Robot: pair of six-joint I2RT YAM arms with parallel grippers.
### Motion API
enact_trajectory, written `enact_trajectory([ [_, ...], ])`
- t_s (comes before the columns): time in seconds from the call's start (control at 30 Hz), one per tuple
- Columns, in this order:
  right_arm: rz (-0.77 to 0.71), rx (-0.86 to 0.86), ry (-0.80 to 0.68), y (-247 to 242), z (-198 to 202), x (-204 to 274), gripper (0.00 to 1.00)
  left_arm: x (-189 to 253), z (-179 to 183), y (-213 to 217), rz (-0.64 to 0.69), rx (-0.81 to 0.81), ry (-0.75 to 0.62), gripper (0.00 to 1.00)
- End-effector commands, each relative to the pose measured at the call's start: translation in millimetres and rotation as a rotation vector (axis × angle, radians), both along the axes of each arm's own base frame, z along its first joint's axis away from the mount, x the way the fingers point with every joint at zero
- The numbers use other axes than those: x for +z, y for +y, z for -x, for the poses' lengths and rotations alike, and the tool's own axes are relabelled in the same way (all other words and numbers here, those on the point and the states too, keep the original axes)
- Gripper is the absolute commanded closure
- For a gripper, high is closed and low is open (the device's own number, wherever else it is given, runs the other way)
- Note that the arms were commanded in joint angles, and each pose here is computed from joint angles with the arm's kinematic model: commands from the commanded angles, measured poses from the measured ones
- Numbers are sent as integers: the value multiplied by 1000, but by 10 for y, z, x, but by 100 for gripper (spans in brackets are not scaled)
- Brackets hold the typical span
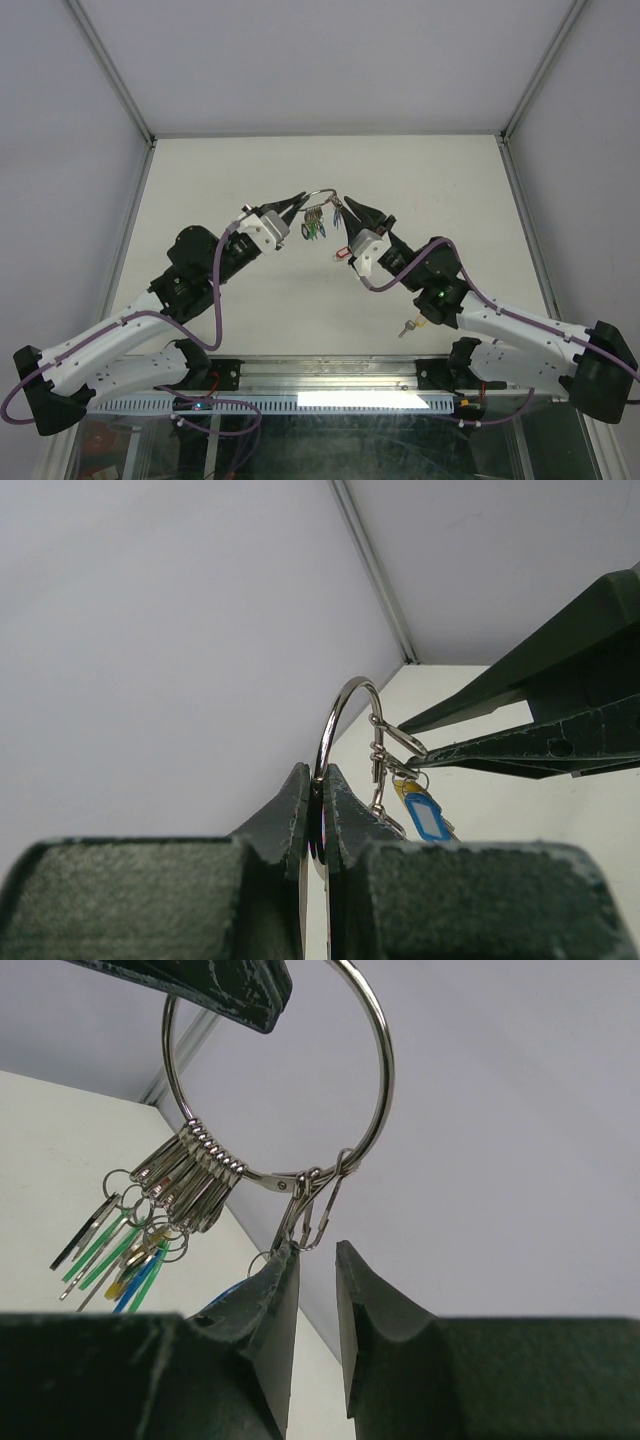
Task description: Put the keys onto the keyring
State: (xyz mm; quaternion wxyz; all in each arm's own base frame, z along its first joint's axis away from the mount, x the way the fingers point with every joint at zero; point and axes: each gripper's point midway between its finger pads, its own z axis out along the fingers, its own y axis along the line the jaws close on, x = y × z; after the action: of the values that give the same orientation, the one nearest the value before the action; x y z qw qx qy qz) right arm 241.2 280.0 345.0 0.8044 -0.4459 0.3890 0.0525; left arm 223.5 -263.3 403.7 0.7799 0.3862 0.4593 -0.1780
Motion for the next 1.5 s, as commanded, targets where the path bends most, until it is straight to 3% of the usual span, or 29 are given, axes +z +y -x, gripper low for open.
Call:
enact_trajectory([
  [0.0,-130,16,-63,-28,51,459,76,460,71,67,108,-18,-79,100],
  [0.33,-137,19,-63,9,32,441,75,462,73,66,108,-19,-79,100],
  [0.63,-162,29,-59,-16,62,479,85,454,76,61,108,-22,-77,100],
  [1.0,-193,64,-68,-12,126,524,89,440,82,56,107,-26,-75,100],
  [1.47,-204,73,-70,15,123,538,86,434,89,37,105,-36,-74,100],
])
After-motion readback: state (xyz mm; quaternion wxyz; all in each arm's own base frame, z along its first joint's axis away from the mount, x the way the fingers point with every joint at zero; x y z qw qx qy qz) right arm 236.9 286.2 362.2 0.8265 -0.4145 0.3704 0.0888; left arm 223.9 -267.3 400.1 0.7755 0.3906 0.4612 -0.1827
